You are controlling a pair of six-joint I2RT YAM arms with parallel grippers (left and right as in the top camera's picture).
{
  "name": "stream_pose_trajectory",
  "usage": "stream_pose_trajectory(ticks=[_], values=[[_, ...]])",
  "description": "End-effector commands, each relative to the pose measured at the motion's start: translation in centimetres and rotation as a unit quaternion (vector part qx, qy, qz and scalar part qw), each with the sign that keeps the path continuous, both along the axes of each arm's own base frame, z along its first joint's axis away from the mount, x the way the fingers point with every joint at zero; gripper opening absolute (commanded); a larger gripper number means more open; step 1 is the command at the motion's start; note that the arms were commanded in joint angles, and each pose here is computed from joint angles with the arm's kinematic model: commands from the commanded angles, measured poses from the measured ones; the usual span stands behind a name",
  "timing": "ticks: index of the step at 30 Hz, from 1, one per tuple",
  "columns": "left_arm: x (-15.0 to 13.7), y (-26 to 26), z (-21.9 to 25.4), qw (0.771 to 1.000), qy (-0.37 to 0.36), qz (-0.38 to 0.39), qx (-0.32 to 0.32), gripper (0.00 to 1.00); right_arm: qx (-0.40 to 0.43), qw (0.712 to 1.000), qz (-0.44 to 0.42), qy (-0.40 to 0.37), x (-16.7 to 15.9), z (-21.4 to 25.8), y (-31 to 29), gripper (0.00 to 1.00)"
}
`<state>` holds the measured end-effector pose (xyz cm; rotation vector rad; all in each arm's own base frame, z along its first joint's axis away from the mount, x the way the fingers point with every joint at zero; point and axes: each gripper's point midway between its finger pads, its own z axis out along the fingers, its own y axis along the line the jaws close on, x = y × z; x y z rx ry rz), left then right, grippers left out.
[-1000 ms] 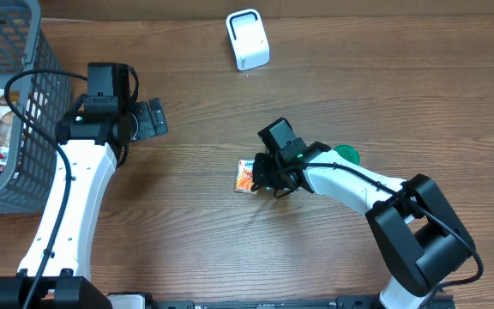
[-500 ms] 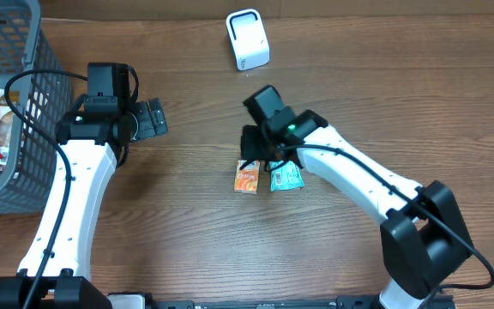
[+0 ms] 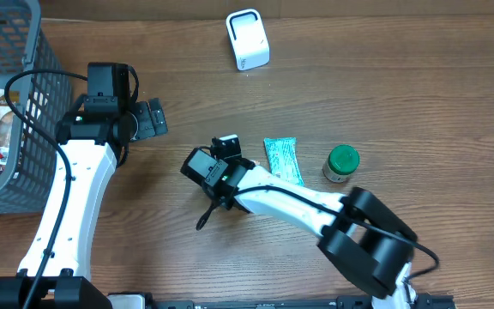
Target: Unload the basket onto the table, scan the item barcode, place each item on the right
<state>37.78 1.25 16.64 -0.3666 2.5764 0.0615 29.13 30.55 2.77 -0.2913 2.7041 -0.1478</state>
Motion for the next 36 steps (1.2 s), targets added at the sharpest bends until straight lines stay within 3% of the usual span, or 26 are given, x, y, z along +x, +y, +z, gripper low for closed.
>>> stream_pose_trajectory(ticks=[1,20,21,25,32,36], values=[[0.3,0.2,1.0,1.000,-0.013,-0.002,0.008,1.00,-0.020,0.999,-0.022,-0.038,1.5,0.4,-0.9,0.40],[0.3,0.2,1.0,1.000,-0.013,-0.002,0.008,1.00,-0.019,0.999,-0.029,-0.002,0.5,-1.7,-0.9,0.28],[0.3,0.2,1.0,1.000,-0.013,-0.002,0.008,1.00,-0.018,0.999,-0.028,0.000,0.4,-1.7,-0.8,0.26],[0.3,0.2,1.0,1.000,-0.013,-0.002,0.008,1.00,-0.014,1.000,-0.027,0.000,0.4,-1.5,-0.6,0.04],[0.3,0.2,1.0,1.000,-0.013,-0.002,0.008,1.00,0.067,0.996,-0.045,-0.027,2.7,6.3,0.8,0.04],[0.3,0.2,1.0,1.000,-0.013,-0.002,0.008,1.00,0.141,0.989,-0.052,0.004,2.9,9.1,0.8,0.04]])
